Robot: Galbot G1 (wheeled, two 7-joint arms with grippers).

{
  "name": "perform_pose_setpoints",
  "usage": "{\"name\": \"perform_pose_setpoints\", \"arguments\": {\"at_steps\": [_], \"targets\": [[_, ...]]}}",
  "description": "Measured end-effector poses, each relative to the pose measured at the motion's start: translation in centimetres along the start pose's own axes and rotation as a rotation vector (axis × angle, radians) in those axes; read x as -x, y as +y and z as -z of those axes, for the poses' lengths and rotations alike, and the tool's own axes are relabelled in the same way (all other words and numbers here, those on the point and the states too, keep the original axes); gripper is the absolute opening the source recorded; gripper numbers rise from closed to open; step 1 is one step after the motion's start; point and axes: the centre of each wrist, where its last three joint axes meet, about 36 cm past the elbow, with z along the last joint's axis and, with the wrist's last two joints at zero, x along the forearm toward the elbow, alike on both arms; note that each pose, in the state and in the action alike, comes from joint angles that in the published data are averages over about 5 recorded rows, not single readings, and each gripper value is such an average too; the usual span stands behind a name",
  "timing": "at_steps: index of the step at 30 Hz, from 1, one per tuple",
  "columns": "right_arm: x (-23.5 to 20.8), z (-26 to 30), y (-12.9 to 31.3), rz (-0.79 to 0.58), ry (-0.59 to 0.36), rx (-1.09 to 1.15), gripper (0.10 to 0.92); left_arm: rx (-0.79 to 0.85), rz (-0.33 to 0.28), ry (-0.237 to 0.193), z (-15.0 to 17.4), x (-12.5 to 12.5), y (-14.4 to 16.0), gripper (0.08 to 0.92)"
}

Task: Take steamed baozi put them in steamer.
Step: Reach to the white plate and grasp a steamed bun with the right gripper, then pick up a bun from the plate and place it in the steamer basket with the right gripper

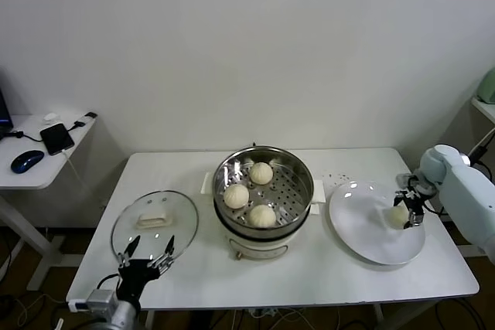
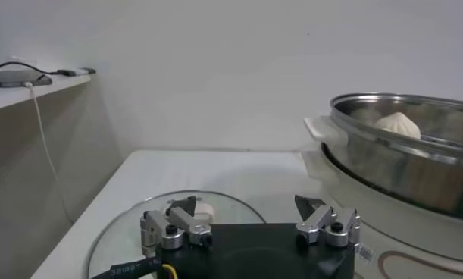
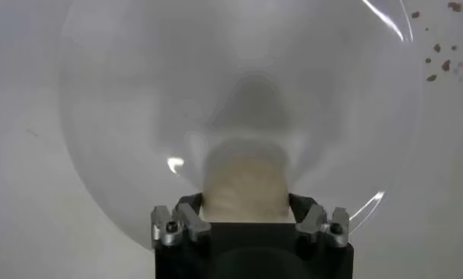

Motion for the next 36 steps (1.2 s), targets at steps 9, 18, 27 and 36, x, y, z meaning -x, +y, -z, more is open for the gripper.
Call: {"name": "perform_pose_setpoints", "arguments": {"at_steps": [9, 18, 27, 36], "targets": [[-1.5, -0.2, -0.2, -0.007, -0.003, 0.017, 0.554, 0.0, 0.001, -0.003, 0.0, 0.2, 0.0, 0.823], [-7.4, 0.7, -1.3, -0.039, -0.018, 0.04, 0.55, 0.025, 0.01, -0.004, 0.0, 0.9, 0.1, 0.823], [-17.8, 7.7, -3.8, -0.115, -0.085, -0.001, 0.533, 0.051, 0.005, -0.027, 0.5, 1.4, -0.5, 0.823], [-25.6, 18.4, -4.8, -0.113, -0.174, -0.078, 0.535, 0.07, 0.014, -0.065, 1.4, 1.5, -0.6, 0.823]]}}
